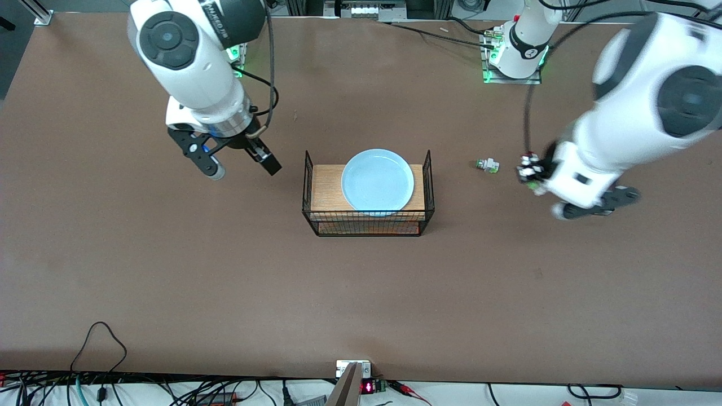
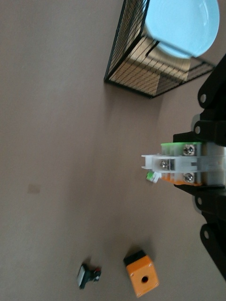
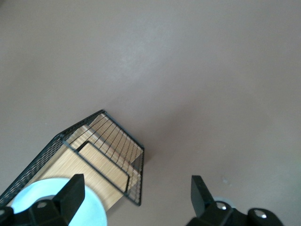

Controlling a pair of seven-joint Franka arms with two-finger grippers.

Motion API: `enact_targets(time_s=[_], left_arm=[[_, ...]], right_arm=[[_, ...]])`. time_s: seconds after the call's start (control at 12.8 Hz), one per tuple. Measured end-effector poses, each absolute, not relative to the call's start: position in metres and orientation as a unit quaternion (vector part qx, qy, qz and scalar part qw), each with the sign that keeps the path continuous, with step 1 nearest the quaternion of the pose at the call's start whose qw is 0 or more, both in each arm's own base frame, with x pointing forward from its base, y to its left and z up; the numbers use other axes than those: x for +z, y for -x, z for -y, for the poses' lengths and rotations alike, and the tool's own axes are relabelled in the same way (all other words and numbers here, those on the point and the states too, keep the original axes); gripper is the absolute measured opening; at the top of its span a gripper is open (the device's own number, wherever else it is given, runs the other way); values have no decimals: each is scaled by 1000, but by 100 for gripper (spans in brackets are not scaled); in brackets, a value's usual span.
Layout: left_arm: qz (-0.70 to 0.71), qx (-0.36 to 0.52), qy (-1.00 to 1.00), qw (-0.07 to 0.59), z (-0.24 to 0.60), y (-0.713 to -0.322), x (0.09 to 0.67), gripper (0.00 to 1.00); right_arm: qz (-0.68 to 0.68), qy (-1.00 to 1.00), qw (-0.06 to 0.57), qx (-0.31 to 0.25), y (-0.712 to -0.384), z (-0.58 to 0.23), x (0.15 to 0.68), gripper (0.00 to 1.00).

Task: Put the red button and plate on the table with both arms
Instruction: 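Carry the button toward the orange box while the right gripper reaches the plate, then set the button on the table while the right gripper grips the plate rim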

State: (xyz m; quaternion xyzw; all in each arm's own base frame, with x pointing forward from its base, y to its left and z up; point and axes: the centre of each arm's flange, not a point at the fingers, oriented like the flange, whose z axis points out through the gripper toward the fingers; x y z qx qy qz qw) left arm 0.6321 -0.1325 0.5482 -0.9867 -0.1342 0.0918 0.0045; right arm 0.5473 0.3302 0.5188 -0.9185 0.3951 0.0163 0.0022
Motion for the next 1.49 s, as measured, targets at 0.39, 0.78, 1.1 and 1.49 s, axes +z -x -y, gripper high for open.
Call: enact_targets(time_s=[0.39,0.78,1.1,1.49], left_arm=[[113,97,989,-6,19,-645,544,34],[65,107,992,-7,-26,-649,489,34],[39,97,995,-10,-28,-638,409,34],[15,63,998,-17,-15,-606,306,34]], right_arm=[[-417,909,14,9,-524,-394,509,100],[-433,901,5,12,-516,-431,469,100],[-382,922,-42,-39,-494,-467,436,100],[-427,902,-31,-64,-487,-501,397,100]])
